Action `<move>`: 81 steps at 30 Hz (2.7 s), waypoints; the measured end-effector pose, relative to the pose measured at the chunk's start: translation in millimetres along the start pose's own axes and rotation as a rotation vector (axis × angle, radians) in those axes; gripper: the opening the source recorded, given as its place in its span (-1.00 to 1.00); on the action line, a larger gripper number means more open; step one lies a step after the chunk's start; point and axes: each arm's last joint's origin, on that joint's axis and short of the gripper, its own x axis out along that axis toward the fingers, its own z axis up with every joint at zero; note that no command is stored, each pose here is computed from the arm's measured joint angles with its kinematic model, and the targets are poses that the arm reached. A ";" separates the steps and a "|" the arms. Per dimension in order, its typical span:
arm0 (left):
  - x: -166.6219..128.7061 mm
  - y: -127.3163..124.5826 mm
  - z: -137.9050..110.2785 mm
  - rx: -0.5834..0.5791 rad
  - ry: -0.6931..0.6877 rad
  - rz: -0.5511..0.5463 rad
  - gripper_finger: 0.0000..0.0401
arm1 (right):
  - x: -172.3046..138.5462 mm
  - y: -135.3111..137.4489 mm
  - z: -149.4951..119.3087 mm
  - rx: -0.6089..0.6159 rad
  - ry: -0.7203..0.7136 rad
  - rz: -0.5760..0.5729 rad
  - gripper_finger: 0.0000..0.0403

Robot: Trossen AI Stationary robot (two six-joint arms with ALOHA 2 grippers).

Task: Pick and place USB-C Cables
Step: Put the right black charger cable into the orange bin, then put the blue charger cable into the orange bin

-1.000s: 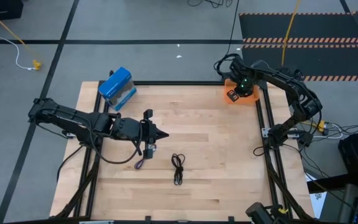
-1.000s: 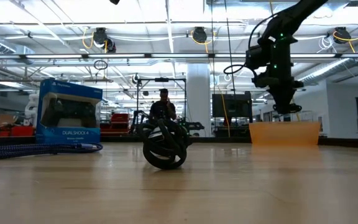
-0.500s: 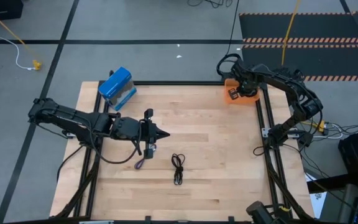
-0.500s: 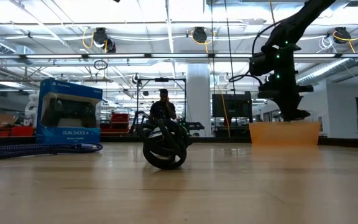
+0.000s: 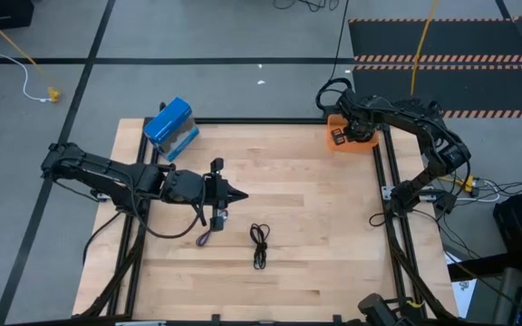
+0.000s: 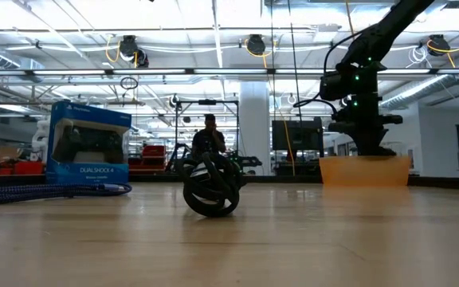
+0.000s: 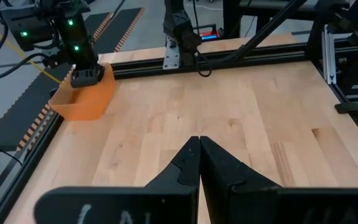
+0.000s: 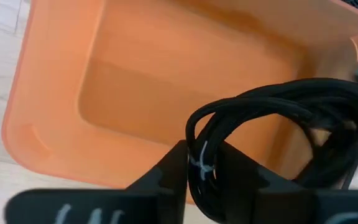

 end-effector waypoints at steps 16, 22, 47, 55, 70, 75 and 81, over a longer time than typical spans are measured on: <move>0.0 0.0 0.0 0.001 0.000 0.000 -0.95 | -17.7 6.3 -5.9 -0.028 -0.060 0.030 -0.14; 0.0 0.0 0.0 0.001 0.000 0.000 -0.95 | -57.9 21.5 -27.2 -0.095 -0.174 0.143 -0.14; 0.5 -17.4 -45.1 -0.331 0.432 0.086 -0.95 | -94.4 84.2 -153.7 -0.551 -0.474 0.554 -0.14; 26.9 -33.1 -80.8 -0.476 0.703 0.224 -0.64 | -96.8 89.1 -164.6 -0.623 -0.468 0.571 -0.14; 66.3 -50.4 -131.3 -0.612 1.032 0.369 -0.17 | -105.6 100.2 -184.3 -0.646 -0.471 0.664 -0.14; 75.2 -54.8 -143.0 -0.622 1.098 0.378 -0.15 | -108.4 103.8 -188.3 -0.661 -0.490 0.688 -0.14; 80.4 -58.9 -151.4 -0.604 1.129 0.392 -0.15 | -110.0 105.2 -192.9 -0.673 -0.518 0.674 -0.14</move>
